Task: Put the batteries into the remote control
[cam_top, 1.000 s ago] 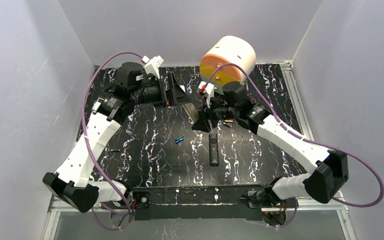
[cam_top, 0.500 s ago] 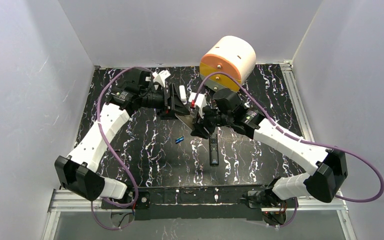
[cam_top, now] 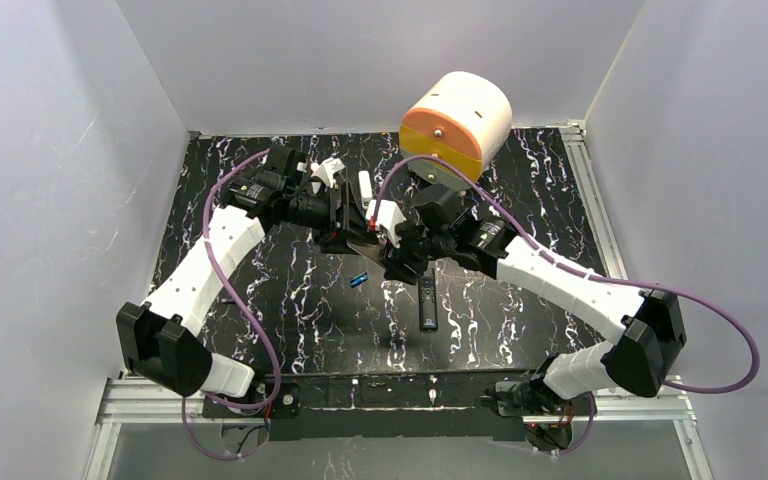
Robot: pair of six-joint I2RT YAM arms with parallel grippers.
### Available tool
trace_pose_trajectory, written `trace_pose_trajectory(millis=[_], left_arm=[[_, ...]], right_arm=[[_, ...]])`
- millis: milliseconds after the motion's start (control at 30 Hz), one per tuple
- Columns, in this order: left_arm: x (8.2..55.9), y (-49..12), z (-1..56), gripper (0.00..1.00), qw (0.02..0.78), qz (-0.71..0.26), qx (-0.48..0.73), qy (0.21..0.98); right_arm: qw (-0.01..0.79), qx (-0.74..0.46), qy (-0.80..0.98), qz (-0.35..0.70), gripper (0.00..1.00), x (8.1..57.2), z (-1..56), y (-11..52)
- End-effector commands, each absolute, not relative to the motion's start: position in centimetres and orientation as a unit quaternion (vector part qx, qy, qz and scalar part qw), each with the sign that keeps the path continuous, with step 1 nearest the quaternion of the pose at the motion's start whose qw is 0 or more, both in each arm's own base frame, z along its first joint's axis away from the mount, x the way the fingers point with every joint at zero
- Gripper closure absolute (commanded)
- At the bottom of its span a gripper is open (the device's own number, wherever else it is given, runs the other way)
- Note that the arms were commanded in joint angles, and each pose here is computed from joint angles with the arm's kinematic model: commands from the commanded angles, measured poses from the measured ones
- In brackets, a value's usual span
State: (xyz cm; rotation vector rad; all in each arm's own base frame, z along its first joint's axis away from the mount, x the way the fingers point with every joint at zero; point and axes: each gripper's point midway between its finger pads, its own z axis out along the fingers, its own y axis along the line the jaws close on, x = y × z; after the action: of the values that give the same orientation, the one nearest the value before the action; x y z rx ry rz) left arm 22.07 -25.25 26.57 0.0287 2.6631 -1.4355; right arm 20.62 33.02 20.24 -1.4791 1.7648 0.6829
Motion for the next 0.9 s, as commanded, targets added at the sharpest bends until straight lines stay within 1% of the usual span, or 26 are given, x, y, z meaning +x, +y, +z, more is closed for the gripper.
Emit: trace_pose_trajectory(millis=[0, 33, 133, 200, 267, 300, 400, 433, 467, 500, 567, 600, 633, 667, 767, 867], left_arm=[[21.6, -25.0, 26.6, 0.53, 0.048, -0.475, 0.012, 0.878], [21.6, -25.0, 26.5, 0.57, 0.046, -0.475, 0.011, 0.879], [21.5, -24.9, 26.0, 0.61, 0.044, -0.469, 0.01, 0.882], [21.4, -24.9, 25.8, 0.67, 0.039, -0.47, 0.01, 0.882], [21.3, -25.0, 25.6, 0.7, 0.035, -0.471, 0.013, 0.881], [21.3, -24.9, 25.5, 0.73, 0.037, -0.469, 0.014, 0.882], [21.3, -24.8, 25.0, 0.9, 0.035, -0.463, 0.017, 0.886], [21.4, -24.8, 24.8, 0.96, 0.036, -0.462, 0.02, 0.886], [21.4, -24.7, 24.8, 1.0, 0.04, -0.46, 0.025, 0.886], [21.6, -24.7, 24.6, 1.0, 0.048, -0.457, 0.031, 0.887], [22.2, -24.3, 24.3, 1.0, 0.077, -0.447, 0.041, 0.89], [22.5, -24.2, 24.0, 1.0, 0.096, -0.441, 0.045, 0.891], [22.9, -24.0, 23.7, 1.0, 0.115, -0.436, 0.047, 0.892], [23.3, -23.8, 23.2, 1.0, 0.134, -0.431, 0.044, 0.891], [24.2, -23.3, 21.2, 1.0, 0.176, -0.421, 0.016, 0.89], [24.5, -23.1, 19.1, 1.0, 0.199, -0.424, -0.017, 0.883]], right_arm=[[0.384, -0.586, 0.664, 0.262, 0.81, 20.9, 22.1, 33.9], [0.384, -0.586, 0.664, 0.261, 0.81, 21.0, 22.0, 33.9], [0.383, -0.589, 0.659, 0.268, 0.81, 20.7, 22.2, 34.2], [0.383, -0.591, 0.656, 0.272, 0.81, 20.5, 22.2, 34.3], [0.383, -0.592, 0.654, 0.273, 0.81, 20.5, 22.3, 34.4], [0.382, -0.593, 0.653, 0.274, 0.81, 20.4, 22.3, 34.4], [0.383, -0.595, 0.65, 0.278, 0.79, 20.3, 22.2, 34.6], [0.382, -0.593, 0.651, 0.279, 0.75, 20.3, 22.3, 34.6], [0.382, -0.589, 0.656, 0.279, 0.69, 20.4, 22.4, 34.6], [0.377, -0.583, 0.663, 0.28, 0.55, 20.3, 22.5, 34.5], [0.379, -0.56, 0.681, 0.281, 0.24, 20.6, 23.0, 34.5], [0.386, -0.545, 0.687, 0.286, 0.13, 20.7, 23.3, 34.5], [0.395, -0.527, 0.694, 0.29, 0.06, 20.8, 23.6, 34.5], [0.4, -0.508, 0.704, 0.295, 0.02, 20.8, 23.2, 34.2], [0.429, -0.42, 0.735, 0.314, 0.01, 21.2, 23.7, 33.3], [0.431, -0.322, 0.767, 0.35, 0.01, 20.9, 24.5, 32.3]])
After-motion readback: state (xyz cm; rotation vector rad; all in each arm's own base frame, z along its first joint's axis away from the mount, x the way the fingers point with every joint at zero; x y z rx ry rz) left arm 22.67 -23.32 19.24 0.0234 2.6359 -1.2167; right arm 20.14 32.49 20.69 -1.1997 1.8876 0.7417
